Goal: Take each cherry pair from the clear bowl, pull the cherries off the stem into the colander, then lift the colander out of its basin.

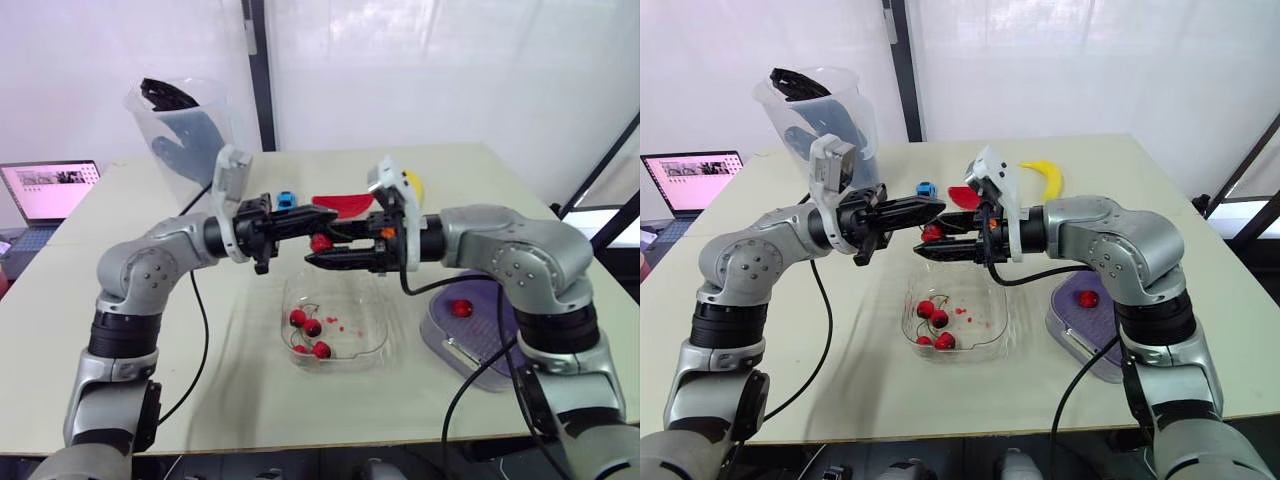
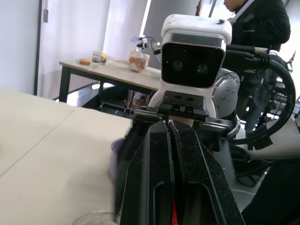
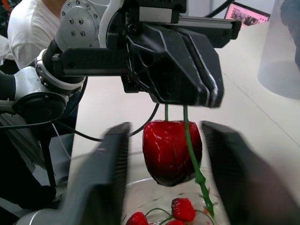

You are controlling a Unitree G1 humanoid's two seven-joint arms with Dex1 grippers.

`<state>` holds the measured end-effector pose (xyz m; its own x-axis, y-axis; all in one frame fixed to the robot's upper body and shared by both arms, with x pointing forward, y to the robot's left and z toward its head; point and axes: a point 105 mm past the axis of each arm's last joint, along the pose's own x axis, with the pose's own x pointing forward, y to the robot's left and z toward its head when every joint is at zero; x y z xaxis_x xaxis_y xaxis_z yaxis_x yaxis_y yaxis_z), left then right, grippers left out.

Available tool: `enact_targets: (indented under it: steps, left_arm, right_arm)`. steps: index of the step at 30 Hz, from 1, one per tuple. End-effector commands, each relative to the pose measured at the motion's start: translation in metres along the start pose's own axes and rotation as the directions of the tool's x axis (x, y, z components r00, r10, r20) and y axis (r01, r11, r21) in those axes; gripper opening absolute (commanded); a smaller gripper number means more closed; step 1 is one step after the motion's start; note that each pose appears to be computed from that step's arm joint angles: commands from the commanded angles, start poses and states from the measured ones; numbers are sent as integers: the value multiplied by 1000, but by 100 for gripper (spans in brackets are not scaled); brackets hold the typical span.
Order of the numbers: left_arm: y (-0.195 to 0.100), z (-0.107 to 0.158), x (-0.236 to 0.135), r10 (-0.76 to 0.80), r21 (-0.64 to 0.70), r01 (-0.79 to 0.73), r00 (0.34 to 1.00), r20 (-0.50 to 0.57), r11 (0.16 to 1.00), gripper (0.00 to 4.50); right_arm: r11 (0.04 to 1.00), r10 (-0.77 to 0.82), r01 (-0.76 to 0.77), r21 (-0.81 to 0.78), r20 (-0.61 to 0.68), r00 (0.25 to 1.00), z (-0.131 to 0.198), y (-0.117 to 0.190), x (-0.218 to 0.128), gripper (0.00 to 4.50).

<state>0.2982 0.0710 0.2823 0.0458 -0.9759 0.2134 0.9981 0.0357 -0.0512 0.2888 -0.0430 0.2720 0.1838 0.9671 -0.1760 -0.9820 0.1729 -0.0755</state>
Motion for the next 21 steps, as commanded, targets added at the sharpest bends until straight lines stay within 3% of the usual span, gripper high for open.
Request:
enact_targets:
  steps: [1, 6, 11, 21]
  left_arm:
    - [-5, 6, 1, -15, 37, 14, 1000, 12, 999, 0]
    - [-4, 6, 2, -20, 41, 19, 1000, 7, 999, 0]
    - [-4, 5, 3, -19, 46, 19, 1000, 9, 999, 0]
    - [-3, 4, 1, -12, 55, 12, 1000, 7, 998, 0]
  right_arm:
    - [998, 17, -16, -56, 21, 1000, 13, 6, 0, 214]
    - [999, 13, -12, -47, 17, 1000, 11, 5, 1, 214]
    - [999, 11, -11, -52, 7, 1000, 11, 5, 0, 52]
    - [999, -9, 7, -52, -34, 999, 2, 1, -4, 52]
